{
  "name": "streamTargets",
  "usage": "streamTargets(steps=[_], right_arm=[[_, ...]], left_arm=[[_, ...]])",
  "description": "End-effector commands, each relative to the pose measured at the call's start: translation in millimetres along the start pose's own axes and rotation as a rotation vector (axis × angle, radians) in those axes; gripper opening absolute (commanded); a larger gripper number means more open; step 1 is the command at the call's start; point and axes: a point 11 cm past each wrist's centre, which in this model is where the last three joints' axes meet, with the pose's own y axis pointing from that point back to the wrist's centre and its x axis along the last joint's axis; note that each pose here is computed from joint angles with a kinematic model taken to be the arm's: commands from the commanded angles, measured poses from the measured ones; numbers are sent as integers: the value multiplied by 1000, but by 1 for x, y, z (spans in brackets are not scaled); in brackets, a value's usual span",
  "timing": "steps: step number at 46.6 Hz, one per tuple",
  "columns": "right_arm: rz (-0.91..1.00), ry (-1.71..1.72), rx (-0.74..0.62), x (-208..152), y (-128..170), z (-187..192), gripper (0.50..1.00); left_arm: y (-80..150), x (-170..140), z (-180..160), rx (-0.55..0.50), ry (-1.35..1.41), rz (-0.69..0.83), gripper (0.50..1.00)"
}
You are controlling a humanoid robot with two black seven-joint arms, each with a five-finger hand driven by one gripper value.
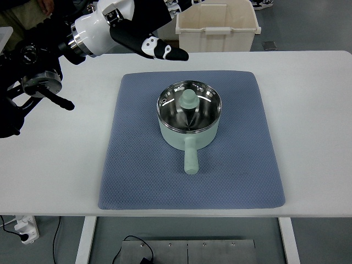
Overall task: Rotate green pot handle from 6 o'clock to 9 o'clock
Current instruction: 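Raise the left hand and swing it over the green saucepan, then lower the left hand onto the saucepan handle nearest the robot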
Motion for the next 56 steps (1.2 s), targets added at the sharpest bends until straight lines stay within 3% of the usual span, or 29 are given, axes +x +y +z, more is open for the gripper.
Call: streamTargets(steps=[1, 27, 39, 56], right_arm=[[0, 0, 0, 0, 0, 0, 1000], [1, 0, -1, 0, 0, 0, 1000], [0, 0, 0, 0, 0, 0, 1000], [0, 0, 0, 0, 0, 0, 1000]], left_arm=[[-11, -11, -7, 23, -53, -60, 1000], [-40, -45, -16, 167, -302, -355, 1000], [-38, -71, -49, 311, -355, -521, 1000], [-43, -96, -77, 411, -461, -691, 1000]])
